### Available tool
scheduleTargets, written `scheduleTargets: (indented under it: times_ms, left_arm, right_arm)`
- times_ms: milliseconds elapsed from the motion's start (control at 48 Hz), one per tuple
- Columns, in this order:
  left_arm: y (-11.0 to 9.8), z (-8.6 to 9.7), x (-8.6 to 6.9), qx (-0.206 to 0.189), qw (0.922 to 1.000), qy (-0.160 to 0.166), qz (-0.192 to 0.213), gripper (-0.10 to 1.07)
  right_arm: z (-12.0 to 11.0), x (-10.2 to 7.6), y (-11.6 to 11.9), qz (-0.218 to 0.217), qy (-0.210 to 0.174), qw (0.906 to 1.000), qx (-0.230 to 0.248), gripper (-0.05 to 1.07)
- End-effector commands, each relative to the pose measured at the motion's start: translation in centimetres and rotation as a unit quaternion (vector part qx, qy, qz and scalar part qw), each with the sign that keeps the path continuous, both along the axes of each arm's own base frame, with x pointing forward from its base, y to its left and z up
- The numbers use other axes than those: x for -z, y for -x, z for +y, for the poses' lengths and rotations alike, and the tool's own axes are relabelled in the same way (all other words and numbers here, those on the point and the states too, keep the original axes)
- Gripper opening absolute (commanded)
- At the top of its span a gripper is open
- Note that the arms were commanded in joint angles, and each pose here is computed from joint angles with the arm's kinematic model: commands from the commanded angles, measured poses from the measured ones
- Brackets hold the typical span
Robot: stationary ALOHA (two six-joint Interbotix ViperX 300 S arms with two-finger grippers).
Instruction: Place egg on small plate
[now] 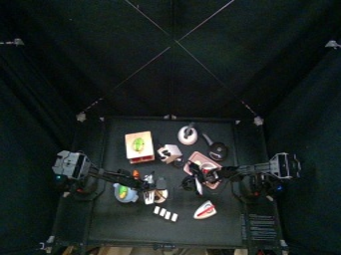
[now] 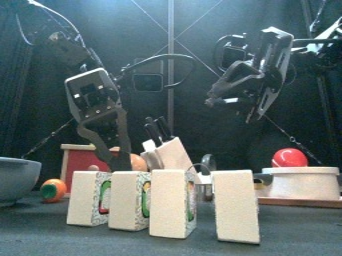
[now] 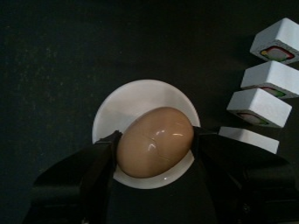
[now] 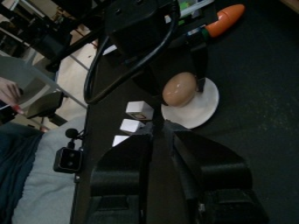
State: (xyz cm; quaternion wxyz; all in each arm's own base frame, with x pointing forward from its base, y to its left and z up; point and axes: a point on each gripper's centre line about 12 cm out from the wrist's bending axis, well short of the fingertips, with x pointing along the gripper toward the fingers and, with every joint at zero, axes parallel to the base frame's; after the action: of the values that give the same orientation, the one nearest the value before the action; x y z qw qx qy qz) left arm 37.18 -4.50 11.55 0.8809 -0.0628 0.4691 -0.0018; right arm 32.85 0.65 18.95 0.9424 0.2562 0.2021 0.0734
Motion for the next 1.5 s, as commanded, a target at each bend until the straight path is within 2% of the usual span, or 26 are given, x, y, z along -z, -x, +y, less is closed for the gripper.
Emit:
scheduleTargets:
  times_ms: [0,1250,1479]
  left_arm:
    - [-0.87,0.06,-1.13,-0.003,0.9997,0.004,-0.024,0.91]
    - [-0.62,0.03,-0.82,-0.001,0.9998,0.003,-0.020,0.92]
    - [-0.39,0.03,-0.54,-0.006,0.9999,0.006,-0.009,1.03]
  right_arm:
    - [0.06,-1.04,-0.08,-0.017,0.001,0.9999,-0.001,0.62]
    - [0.05,-0.89,-0.12,-0.015,0.001,0.9999,-0.001,0.62]
    - [0.05,-0.94,-0.15,-0.015,0.001,0.9999,-0.001,0.62]
